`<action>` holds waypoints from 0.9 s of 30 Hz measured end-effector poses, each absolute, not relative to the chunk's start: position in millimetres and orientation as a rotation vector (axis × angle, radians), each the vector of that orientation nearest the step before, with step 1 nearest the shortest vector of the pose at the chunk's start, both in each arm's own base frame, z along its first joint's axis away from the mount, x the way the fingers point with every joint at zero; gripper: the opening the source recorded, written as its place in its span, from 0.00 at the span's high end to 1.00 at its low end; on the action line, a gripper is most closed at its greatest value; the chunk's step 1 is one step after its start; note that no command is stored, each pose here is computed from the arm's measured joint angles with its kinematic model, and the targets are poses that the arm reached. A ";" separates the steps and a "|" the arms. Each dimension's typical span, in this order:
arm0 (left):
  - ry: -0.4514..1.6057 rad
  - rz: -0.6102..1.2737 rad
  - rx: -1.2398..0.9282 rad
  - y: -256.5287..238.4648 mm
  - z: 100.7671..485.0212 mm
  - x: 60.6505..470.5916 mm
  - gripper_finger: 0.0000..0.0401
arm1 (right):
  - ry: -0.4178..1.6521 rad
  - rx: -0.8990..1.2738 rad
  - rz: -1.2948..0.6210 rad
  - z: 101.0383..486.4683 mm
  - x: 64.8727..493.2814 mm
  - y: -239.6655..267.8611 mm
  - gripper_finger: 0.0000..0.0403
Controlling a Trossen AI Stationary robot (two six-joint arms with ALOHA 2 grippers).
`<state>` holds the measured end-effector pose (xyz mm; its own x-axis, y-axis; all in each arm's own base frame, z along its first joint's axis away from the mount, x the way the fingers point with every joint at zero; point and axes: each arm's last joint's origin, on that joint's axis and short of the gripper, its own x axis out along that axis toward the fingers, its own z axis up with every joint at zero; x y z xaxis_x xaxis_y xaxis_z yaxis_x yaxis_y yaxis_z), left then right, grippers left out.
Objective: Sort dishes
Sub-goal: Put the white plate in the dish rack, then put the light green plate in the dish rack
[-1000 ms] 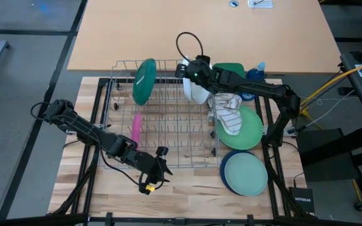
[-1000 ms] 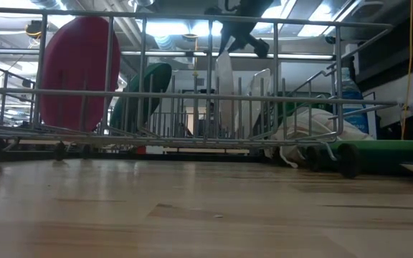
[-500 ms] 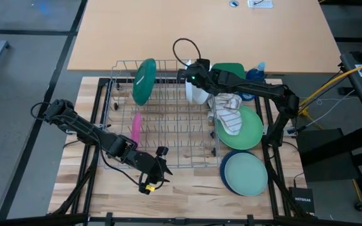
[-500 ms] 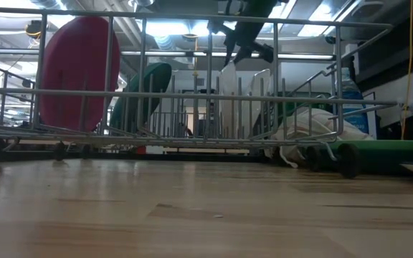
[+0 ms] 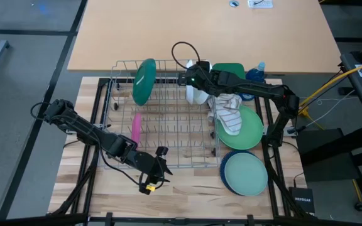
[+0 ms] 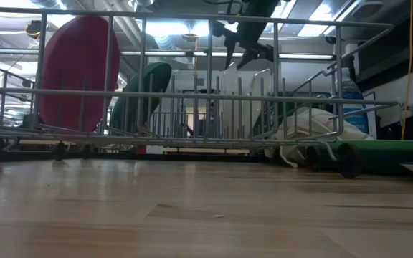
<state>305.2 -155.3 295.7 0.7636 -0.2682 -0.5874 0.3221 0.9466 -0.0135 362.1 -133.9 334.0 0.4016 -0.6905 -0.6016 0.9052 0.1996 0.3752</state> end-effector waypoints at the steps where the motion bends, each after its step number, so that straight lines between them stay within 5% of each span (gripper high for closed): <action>1: 0.625 -0.321 0.088 -155.3 295.7 305.2 0.71 | 0.332 0.766 -1.144 334.0 362.0 -134.0 0.73; 27: 0.632 -0.319 0.088 -155.1 295.1 304.9 0.71 | 0.442 0.596 -1.102 348.3 344.6 -138.9 0.71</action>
<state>304.9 -155.1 295.1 0.7598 -0.2661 -0.5932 0.3192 0.9475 -0.0161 344.6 -138.9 348.3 0.3930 -0.6920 -0.6056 0.9187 0.3240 0.2259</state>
